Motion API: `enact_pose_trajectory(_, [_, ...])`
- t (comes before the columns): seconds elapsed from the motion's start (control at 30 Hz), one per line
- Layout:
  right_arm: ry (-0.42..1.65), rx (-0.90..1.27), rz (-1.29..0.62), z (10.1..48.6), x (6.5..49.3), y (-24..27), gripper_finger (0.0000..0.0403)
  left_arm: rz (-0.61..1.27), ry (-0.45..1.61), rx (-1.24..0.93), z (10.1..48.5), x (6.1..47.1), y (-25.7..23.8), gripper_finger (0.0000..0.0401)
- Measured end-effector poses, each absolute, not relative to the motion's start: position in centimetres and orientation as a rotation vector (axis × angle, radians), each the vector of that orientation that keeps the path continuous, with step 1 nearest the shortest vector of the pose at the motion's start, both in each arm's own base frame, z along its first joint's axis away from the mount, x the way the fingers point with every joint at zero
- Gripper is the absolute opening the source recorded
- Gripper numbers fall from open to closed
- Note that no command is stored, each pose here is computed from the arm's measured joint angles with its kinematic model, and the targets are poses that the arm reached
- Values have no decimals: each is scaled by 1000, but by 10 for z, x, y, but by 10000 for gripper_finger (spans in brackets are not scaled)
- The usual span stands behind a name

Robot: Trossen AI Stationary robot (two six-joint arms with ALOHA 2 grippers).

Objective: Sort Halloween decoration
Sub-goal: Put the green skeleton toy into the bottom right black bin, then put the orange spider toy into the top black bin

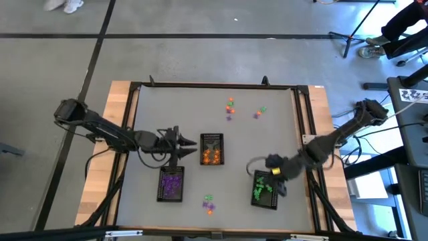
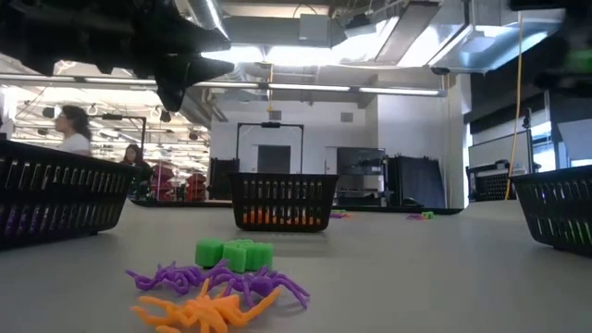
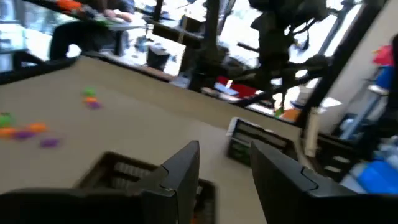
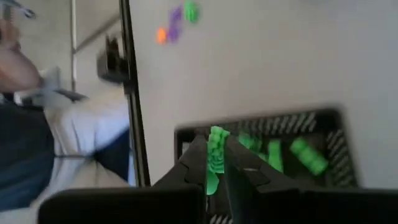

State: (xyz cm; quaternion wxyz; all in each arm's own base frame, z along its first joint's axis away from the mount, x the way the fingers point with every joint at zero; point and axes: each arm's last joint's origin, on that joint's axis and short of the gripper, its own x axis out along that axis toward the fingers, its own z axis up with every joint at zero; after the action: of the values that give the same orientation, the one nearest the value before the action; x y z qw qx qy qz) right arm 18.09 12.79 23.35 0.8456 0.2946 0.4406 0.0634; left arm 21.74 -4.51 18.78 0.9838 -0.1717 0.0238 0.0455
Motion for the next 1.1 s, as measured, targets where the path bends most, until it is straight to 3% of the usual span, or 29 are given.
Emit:
enact_pose_trajectory(0.17, [997, 546, 81, 208, 173, 162, 44, 7, -51, -380, 189, 220, -63, 136])
enact_pose_trajectory(0.33, [1070, 599, 67, 187, 181, 177, 104, -53, -146, -394, 200, 216, -73, 136])
enact_pose_trajectory(0.53, [940, 603, 59, 185, 192, 183, 161, -112, -182, -419, 208, 212, -90, 136])
enact_pose_trajectory(0.8, [652, 515, 125, 206, 208, 186, 164, -189, -125, -296, 229, 217, -127, 136])
enact_pose_trajectory(1.1, [771, 369, -86, 224, 243, 135, 163, 8, -23, -180, 253, 241, -131, 136])
